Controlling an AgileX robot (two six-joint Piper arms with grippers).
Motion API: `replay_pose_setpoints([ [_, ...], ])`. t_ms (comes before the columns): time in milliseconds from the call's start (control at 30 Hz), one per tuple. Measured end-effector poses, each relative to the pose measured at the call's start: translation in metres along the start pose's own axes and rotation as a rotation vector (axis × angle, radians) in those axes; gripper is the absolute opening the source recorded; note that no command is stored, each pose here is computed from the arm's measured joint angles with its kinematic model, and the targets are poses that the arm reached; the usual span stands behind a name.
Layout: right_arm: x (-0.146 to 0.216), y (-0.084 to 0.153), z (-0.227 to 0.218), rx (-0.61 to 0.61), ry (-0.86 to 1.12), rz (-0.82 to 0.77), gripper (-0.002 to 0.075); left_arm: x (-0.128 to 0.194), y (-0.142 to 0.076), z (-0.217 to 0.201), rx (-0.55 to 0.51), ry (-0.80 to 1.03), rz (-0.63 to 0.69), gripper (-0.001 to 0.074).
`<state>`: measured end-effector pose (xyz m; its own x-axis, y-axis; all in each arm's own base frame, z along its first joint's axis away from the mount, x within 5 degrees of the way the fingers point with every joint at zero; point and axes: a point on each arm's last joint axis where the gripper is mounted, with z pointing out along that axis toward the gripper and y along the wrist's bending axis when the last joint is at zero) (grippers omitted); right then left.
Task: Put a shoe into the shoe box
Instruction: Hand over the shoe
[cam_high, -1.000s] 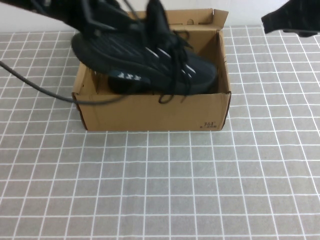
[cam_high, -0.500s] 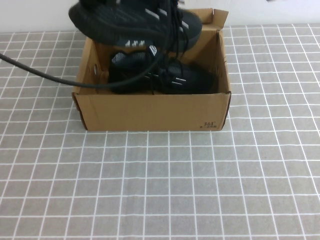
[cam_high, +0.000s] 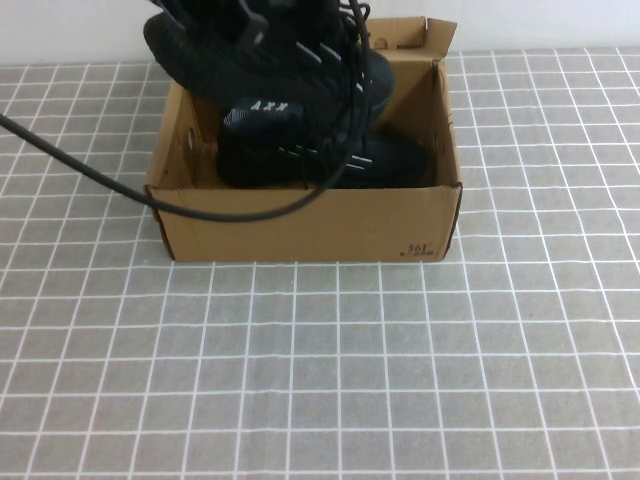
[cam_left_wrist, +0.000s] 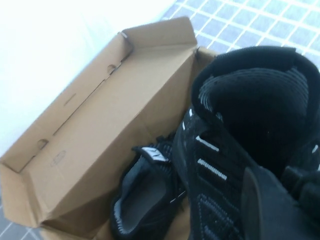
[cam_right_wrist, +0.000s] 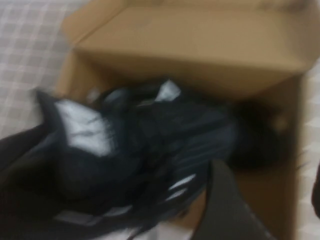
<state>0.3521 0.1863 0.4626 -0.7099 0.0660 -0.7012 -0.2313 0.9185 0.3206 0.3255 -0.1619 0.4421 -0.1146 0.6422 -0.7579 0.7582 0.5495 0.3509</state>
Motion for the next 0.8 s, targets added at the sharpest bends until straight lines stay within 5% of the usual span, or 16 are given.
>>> replay_pose_setpoints([
  [267,0.003,-0.017,0.015,-0.094,0.147,0.137,0.0342,0.000,-0.008,0.002,-0.040,0.074,0.108,0.0031],
  [633,-0.008,-0.029,0.020,-0.419,0.256,0.406,0.0342,-0.006,-0.052,0.010,-0.013,0.119,0.315,0.0031],
  [800,-0.011,-0.032,0.023,-0.493,0.294,0.510,0.0342,-0.011,-0.055,0.011,-0.062,0.109,0.380,0.0031],
])
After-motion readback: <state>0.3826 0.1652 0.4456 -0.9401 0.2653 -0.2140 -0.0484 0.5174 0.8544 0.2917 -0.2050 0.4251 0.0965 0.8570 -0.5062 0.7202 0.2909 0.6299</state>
